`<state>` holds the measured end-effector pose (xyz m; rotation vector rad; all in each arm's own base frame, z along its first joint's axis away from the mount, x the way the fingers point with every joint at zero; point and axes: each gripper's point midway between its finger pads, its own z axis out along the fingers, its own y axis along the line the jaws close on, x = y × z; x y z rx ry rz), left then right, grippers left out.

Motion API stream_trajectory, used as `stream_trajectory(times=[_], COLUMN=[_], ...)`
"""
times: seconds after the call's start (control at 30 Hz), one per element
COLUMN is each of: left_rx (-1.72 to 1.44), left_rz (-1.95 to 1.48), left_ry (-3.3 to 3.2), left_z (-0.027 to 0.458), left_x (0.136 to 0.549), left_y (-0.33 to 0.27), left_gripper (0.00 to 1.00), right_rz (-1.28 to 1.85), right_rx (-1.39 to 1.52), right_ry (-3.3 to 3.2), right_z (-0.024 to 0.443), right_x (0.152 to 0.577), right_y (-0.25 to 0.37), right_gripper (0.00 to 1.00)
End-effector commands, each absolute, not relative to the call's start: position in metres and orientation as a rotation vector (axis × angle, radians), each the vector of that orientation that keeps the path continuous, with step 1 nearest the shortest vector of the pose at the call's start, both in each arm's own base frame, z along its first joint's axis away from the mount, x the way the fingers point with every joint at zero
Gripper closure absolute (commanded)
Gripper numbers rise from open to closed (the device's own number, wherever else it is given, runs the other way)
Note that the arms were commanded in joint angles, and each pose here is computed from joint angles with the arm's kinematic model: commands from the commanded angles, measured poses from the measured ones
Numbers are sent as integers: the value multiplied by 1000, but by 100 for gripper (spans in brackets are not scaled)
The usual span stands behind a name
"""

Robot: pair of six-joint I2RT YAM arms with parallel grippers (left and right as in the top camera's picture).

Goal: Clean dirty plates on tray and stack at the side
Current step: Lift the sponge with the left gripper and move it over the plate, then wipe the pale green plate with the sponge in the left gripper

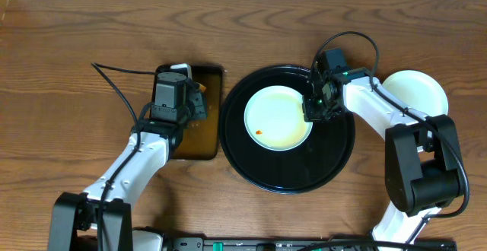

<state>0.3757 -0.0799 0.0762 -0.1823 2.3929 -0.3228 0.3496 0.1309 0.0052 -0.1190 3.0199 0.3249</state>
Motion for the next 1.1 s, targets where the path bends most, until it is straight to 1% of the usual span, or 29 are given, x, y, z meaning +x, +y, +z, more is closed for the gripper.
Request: stream_trajectory(times=[0.0,0.23,0.4,0.47,0.57,0.73,0.83,0.93,1.07], left_rx=[-185,-138,24,37,26,177,163,162,159], left_rz=[-444,-623,-699,-714,-701,-779,-795,-760,-626], left_ry=[2378,2364,2293,2290,2315,2294,2313,2353,2381], left_z=[87,103,122,121,110,98,85,66,41], left_x=[376,375,371,366,357,339,333,328,334], left_y=[-93,-127,-178,-196,-218,-274,-289,-294,-282], left_gripper=[93,93,93,93,93,93,92,93,93], right_rz=[286,285,306,316,318,323,321,320,319], right_rx=[-124,-124,-103,-103,-103,-103,-103,-103,-102], right_ry=[3070,3075,3082,3084,3084,3087,3092,3098,3099], right_z=[-8,-8,-7,-7,-7,-7,-7,-7,-7], right_x=[340,338,337,336,336,335,334,333,333], right_y=[130,130,133,134,134,134,134,134,133], right_gripper=[99,99,99,99,99,99,99,99,99])
